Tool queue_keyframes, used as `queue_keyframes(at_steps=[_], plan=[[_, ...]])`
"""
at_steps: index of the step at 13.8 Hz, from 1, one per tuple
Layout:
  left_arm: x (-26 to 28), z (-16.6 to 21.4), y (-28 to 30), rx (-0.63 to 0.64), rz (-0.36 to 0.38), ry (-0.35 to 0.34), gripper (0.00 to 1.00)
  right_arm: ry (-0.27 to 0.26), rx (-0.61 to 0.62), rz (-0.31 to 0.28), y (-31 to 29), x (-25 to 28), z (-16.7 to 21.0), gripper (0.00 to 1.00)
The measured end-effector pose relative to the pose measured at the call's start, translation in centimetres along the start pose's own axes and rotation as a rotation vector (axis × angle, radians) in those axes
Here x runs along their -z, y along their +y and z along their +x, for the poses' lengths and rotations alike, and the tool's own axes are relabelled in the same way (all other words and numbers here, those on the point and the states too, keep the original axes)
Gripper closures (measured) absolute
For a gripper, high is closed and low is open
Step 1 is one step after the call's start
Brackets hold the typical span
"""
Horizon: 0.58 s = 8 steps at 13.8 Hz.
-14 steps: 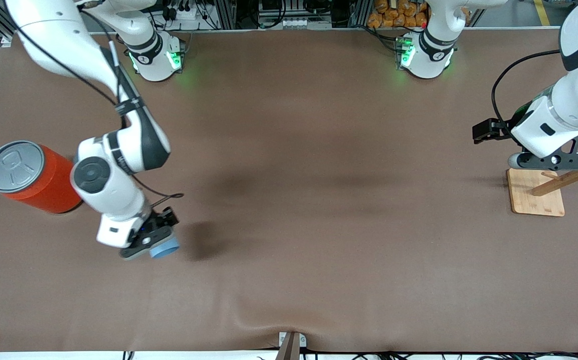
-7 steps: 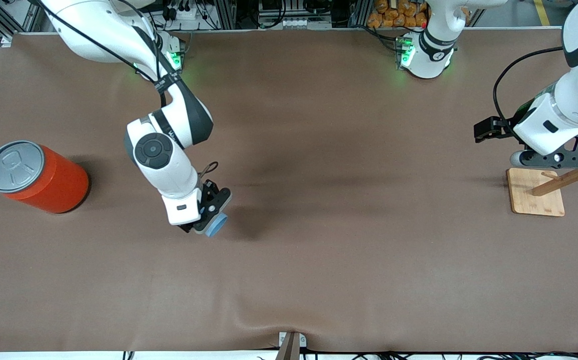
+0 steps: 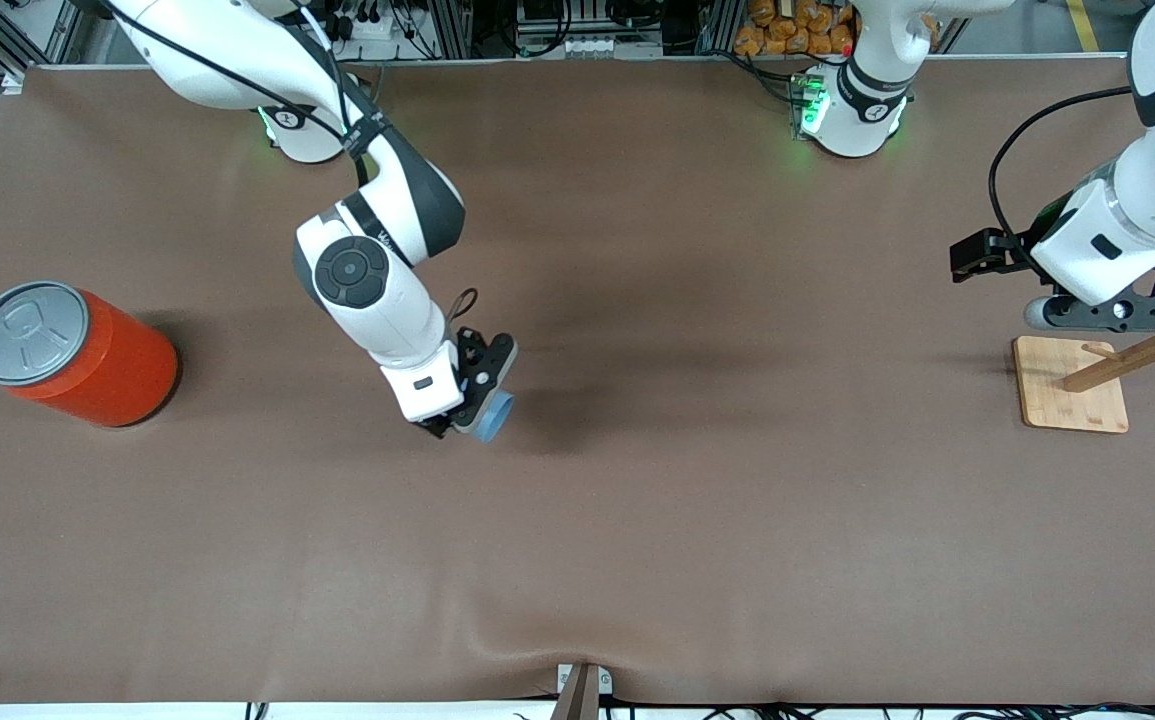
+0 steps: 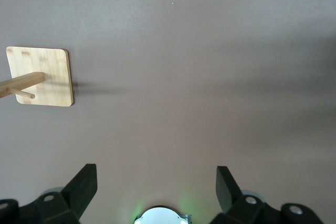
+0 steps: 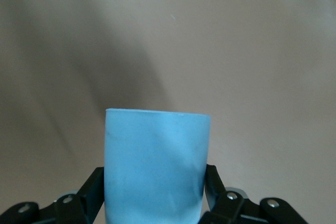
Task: Flip cup
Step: 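Lift the blue cup and carry it toward the table middle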
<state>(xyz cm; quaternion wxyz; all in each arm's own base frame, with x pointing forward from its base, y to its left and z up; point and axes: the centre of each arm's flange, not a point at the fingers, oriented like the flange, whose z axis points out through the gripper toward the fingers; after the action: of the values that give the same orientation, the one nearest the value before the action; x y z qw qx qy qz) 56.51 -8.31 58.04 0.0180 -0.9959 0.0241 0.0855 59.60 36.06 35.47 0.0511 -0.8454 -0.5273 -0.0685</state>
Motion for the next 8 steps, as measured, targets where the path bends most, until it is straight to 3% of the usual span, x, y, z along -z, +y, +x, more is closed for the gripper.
queue_keyframes(at_steps=[2,5,8], plan=[[0.0,0.0,0.0,0.001,0.0,0.0,0.0,0.019,0.015,0.018,-1.9,0.3,1.8,0.2],[0.7,-0.4,0.1,-0.002,-0.003,0.012,0.0,-0.007,0.054,0.057,-4.8,-0.7,4.4,0.2],[1.1,-1.0,1.6,-0.024,-0.081,0.006,0.0,-0.011,0.083,0.09,-6.1,-4.1,6.4,0.2]])
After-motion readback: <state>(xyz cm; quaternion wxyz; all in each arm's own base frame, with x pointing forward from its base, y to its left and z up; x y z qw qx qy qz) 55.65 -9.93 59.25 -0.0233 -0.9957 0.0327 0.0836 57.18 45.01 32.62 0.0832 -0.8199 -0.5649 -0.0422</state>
